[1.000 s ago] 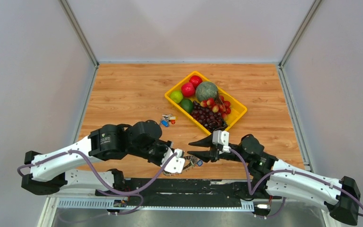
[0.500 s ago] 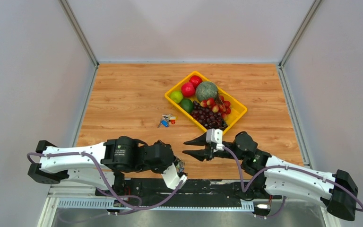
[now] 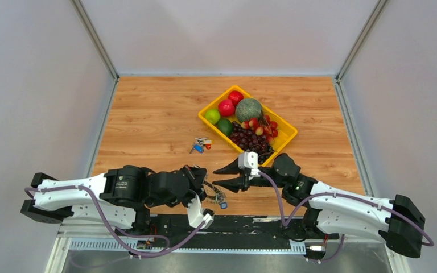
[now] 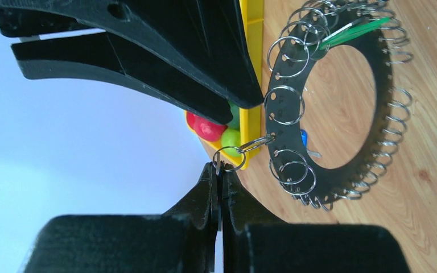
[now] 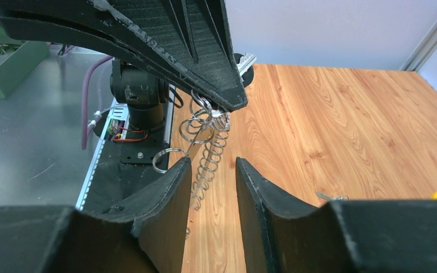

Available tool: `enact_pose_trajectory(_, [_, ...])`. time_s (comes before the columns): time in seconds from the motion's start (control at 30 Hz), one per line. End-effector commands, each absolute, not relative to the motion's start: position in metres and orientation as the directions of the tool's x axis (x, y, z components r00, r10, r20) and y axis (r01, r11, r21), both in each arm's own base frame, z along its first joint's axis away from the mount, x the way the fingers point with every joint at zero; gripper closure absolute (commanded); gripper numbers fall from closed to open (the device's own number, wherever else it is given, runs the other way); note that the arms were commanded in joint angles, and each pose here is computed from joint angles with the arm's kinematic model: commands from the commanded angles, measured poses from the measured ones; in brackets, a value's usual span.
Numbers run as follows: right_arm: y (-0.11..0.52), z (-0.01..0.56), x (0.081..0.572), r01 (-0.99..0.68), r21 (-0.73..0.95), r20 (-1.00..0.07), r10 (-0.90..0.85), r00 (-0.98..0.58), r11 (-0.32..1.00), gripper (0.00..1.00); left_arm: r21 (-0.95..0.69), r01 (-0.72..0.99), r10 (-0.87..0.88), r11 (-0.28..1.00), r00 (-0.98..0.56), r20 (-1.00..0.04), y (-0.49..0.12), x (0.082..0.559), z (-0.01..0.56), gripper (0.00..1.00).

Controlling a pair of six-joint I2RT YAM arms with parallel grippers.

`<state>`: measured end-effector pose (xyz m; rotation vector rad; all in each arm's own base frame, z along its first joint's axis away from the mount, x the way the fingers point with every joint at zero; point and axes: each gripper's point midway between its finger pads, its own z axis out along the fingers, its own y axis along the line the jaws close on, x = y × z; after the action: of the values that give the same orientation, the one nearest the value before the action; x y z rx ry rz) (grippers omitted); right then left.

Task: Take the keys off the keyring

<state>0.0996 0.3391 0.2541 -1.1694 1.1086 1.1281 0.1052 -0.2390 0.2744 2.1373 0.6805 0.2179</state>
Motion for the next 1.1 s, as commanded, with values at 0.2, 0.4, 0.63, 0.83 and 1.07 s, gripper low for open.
enact_pose_trajectory(0.2, [0.355,0.298,0.091,-0.992,-0.122,-0.977,0.177,0.117,-0.018,0.61,0.835,0.347,0.449,-0.428,0.883,-0.137,-0.253,0.094,0.296,1.00])
enact_pose_trajectory(0.4, [0.360,0.294,0.085,-0.991,-0.115,-0.979,0.178,0.101,-0.069,0.61,0.845,0.335,0.434,-0.416,0.890,-0.140,-0.257,0.093,0.301,1.00])
enact_pose_trajectory(0.63, [0.363,0.295,0.078,-0.986,-0.118,-0.978,0.188,0.095,-0.115,0.62,0.853,0.324,0.424,-0.409,0.895,-0.137,-0.260,0.093,0.304,1.00])
enact_pose_trajectory(0.83, [0.362,0.293,0.075,-0.986,-0.102,-0.981,0.176,0.077,-0.133,0.89,0.858,0.320,0.427,-0.401,0.894,-0.134,-0.260,0.094,0.306,1.00])
enact_pose_trajectory(1.07, [0.356,0.292,0.077,-0.994,-0.036,-0.985,0.173,0.018,-0.098,1.00,0.874,0.312,0.423,-0.371,0.895,-0.140,-0.257,0.095,0.312,1.00])
